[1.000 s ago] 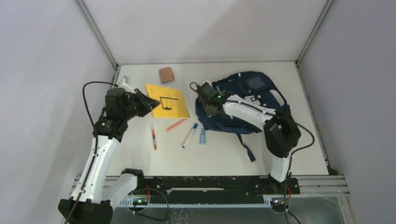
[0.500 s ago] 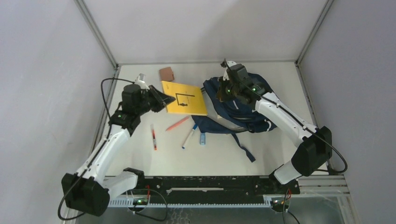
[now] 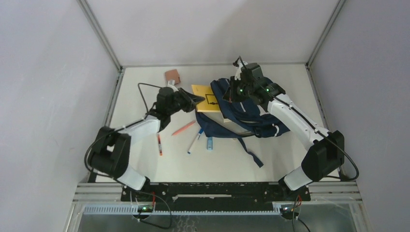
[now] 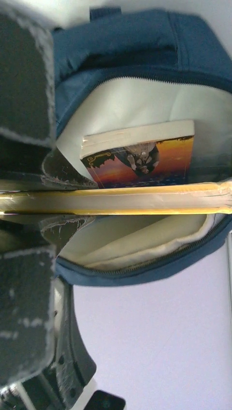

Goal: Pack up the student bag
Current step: Place the book in the student bag.

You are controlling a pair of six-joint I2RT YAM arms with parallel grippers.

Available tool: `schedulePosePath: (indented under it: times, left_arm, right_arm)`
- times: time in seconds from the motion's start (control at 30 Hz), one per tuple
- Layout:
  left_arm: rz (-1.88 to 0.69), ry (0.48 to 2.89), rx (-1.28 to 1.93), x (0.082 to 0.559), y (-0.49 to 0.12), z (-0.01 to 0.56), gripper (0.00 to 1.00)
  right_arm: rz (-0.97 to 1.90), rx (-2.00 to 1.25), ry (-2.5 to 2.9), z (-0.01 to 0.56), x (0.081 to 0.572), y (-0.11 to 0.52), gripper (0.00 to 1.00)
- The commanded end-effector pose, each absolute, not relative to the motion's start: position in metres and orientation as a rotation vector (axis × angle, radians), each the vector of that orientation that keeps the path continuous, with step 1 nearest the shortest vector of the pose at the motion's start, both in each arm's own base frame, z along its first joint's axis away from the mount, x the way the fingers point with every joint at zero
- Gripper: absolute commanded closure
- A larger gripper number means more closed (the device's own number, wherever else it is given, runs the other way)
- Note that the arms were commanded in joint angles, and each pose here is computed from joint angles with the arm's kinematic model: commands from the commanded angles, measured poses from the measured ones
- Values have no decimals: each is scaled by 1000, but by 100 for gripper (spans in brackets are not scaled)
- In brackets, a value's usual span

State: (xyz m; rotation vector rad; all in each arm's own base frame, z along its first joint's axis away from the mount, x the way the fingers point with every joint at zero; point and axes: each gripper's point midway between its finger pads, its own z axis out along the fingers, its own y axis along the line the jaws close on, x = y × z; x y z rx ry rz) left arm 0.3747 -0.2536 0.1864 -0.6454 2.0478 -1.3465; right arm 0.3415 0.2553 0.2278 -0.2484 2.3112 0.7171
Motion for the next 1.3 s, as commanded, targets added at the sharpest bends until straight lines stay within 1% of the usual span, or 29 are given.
schedulePosePath:
  times: [0.0, 0.27, 0.3, 0.37, 0.4, 0.43, 0.47, 0.53, 0.6, 0.7, 0.8, 1.07, 1.17, 1.27]
  left_arm:
    - [-1628, 1763, -541, 394, -289, 263, 100]
    - [-1613, 1884, -518, 415, -348, 225, 100]
    - [-1626, 1916, -491, 415, -355, 220, 93]
    - [-1647, 1959, -444, 416, -366, 219, 59]
    - [-1650, 1982, -432, 415, -368, 216, 45]
    - [-1650, 2001, -420, 412, -369, 215, 35]
    - [-1641, 2018, -403, 409, -369, 215, 29]
    - [-1586, 2062, -359, 402, -364, 216, 20]
    - [-1495, 2135, -294, 392, -358, 215, 14]
    - [-1386, 2225, -209, 377, -346, 213, 11]
    - [-1313, 2283, -164, 359, -333, 212, 10]
    - [-1152, 2335, -90, 329, -302, 205, 11]
    - [-1148, 2318, -83, 330, -301, 202, 15]
    - [-1161, 2334, -77, 332, -302, 200, 25]
  right_arm:
    - [971, -284, 2139, 283, 342, 286, 100]
    - [1031, -278, 2122, 289, 342, 290, 100]
    - [1027, -276, 2119, 289, 342, 290, 100]
    - [1018, -263, 2120, 288, 342, 287, 100]
    - [1016, -257, 2121, 286, 342, 285, 100]
    - [1013, -250, 2123, 285, 342, 284, 100]
    - [1013, -241, 2129, 283, 342, 282, 100]
    - [1018, -223, 2136, 280, 343, 278, 100]
    - [1007, -200, 2142, 276, 346, 274, 100]
    - [981, -168, 2145, 269, 350, 267, 100]
    - [968, -135, 2155, 261, 354, 261, 100]
    - [953, -118, 2174, 249, 355, 258, 100]
    - [953, -118, 2170, 248, 356, 258, 100]
    - [948, -119, 2162, 249, 358, 258, 100]
